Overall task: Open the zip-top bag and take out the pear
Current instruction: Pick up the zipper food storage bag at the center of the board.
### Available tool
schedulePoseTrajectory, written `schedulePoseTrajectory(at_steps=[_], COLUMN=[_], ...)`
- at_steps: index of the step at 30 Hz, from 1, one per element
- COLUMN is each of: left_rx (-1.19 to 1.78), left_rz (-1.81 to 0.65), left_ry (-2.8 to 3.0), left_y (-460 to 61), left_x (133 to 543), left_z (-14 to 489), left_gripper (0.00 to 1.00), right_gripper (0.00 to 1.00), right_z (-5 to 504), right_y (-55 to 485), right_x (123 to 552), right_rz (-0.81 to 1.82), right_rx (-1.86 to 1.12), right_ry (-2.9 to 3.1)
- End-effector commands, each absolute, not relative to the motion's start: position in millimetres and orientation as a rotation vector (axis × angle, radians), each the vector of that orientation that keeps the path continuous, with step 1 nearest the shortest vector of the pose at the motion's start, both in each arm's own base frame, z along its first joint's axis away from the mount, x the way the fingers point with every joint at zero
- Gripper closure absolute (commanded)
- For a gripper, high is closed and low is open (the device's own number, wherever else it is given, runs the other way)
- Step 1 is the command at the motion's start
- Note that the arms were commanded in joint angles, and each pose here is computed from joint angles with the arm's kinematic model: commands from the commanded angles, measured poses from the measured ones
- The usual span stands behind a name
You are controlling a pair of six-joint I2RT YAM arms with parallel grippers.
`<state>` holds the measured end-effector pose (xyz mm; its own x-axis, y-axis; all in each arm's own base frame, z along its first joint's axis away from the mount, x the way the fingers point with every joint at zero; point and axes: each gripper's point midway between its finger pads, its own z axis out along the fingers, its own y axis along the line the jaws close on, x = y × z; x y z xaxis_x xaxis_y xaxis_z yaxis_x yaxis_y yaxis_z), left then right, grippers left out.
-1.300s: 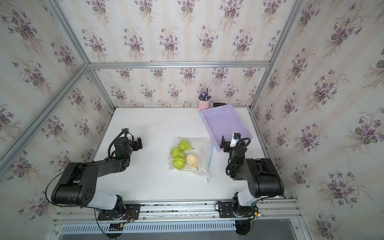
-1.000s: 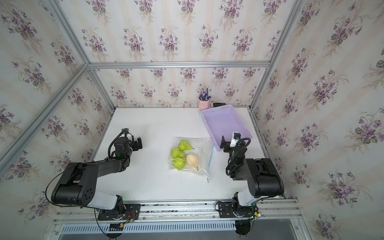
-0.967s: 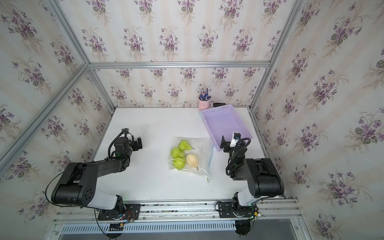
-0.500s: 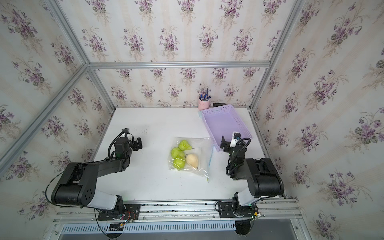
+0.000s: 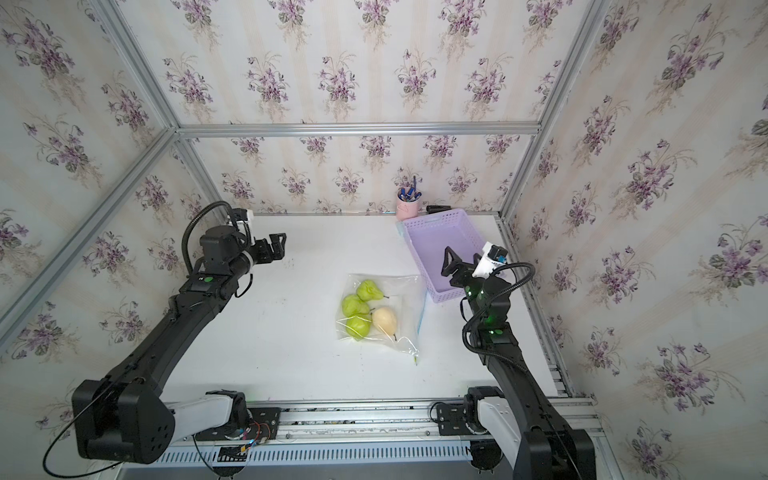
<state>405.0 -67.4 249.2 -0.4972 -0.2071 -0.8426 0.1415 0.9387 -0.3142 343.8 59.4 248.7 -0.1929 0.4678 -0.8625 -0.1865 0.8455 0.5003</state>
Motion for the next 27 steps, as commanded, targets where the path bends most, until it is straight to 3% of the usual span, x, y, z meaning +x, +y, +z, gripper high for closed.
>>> schedulePoseTrajectory(at_steps=[1, 5, 9, 27], left_rx=[0.115, 0.375, 0.473, 0.488], left_rz=[-0.888, -0.81, -0.802, -0.642], left_ry=[2.24, 2.267, 2.235, 2.188], left_y=[-152, -208, -225, -202], left_x=[349, 304, 285, 275], left_z=[218, 197, 189, 182], left_gripper=[0.0, 0.0, 0.0, 0.0], right_gripper=[0.03, 0.05, 0.04, 0.06], right_z=[203, 181, 163, 136], right_y=[106, 138, 136, 144], right_x=[316, 279, 262, 255], right_rz=[0.91, 0.991, 0.95, 0.972], right_rx=[0.304, 0.222, 0.242, 0.227], right_ry=[1.96, 2.108, 2.134, 2.212])
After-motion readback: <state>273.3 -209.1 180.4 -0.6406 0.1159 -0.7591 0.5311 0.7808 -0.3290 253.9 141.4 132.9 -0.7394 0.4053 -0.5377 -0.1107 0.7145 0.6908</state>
